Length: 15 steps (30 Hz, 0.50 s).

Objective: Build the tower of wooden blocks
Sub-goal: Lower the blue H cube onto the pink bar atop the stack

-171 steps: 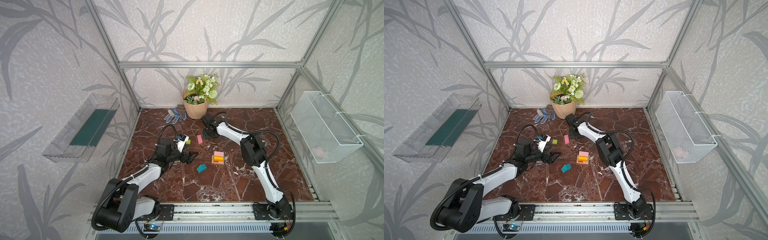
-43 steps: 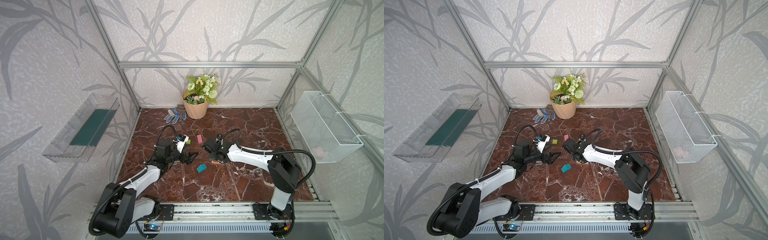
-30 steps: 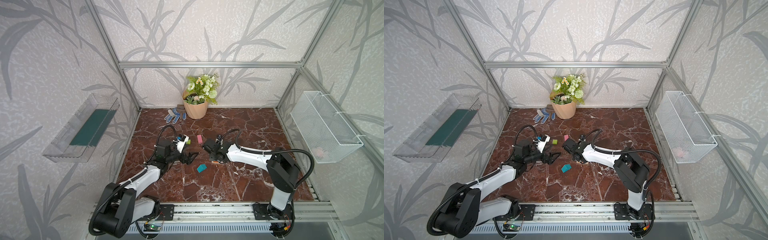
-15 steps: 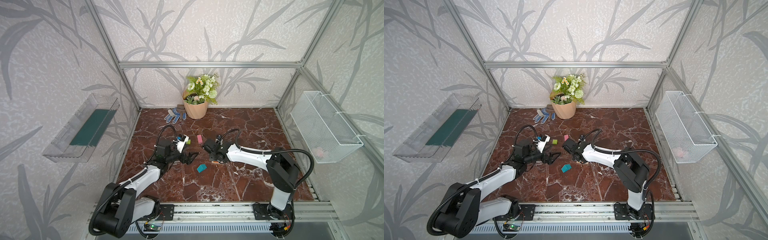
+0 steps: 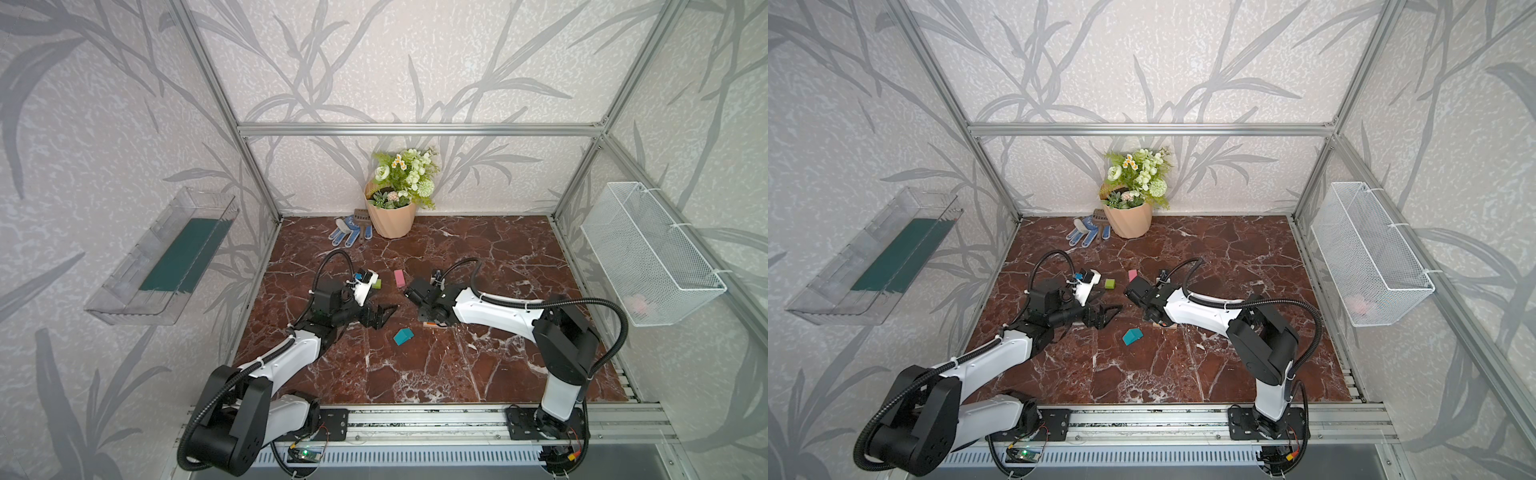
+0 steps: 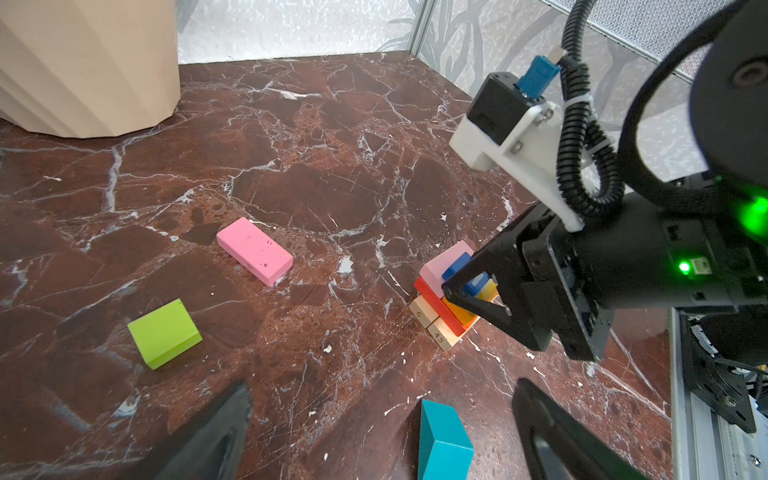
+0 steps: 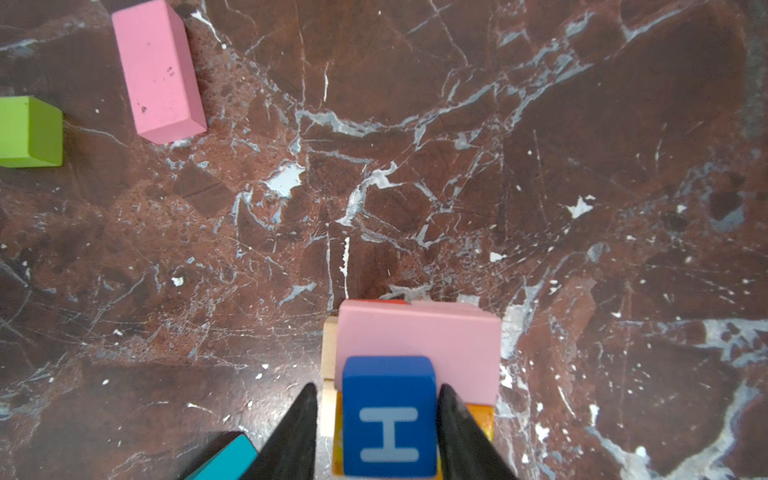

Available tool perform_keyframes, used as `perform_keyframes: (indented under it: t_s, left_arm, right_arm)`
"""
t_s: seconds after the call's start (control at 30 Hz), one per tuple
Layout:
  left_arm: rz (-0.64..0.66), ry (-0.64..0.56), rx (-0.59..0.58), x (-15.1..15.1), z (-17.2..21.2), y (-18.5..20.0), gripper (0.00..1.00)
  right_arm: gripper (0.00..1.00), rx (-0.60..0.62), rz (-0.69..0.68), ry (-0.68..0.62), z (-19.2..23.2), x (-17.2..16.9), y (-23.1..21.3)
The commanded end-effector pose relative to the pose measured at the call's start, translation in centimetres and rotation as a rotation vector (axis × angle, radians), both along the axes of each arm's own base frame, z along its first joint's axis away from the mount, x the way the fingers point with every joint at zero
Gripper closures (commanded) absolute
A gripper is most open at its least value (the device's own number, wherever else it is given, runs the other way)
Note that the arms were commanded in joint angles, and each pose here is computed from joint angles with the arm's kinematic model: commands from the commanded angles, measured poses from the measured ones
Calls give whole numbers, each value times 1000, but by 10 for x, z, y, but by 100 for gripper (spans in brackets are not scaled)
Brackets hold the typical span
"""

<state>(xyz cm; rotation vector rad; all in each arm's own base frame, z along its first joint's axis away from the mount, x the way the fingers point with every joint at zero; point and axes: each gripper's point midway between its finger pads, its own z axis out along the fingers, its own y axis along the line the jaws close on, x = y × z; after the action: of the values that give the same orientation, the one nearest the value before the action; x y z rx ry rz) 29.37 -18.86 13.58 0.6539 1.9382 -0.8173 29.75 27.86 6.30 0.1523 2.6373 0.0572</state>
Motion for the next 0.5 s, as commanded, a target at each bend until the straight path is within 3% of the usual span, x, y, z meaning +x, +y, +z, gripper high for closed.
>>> perform_keyframes:
  t_s: [0.0, 0.17, 0.47]
  left_arm:
    - [-29, -24, 9, -2, 2, -3, 1]
    - [-27, -22, 9, -2, 1, -3, 1]
    - [-28, -23, 9, -2, 1, -3, 1]
  right_arm:
    - [54, 19, -19, -5, 2, 1, -1]
    - [60, 20, -21, -6, 3, 1, -1]
    - [60, 7, -33, -5, 2, 0, -4]
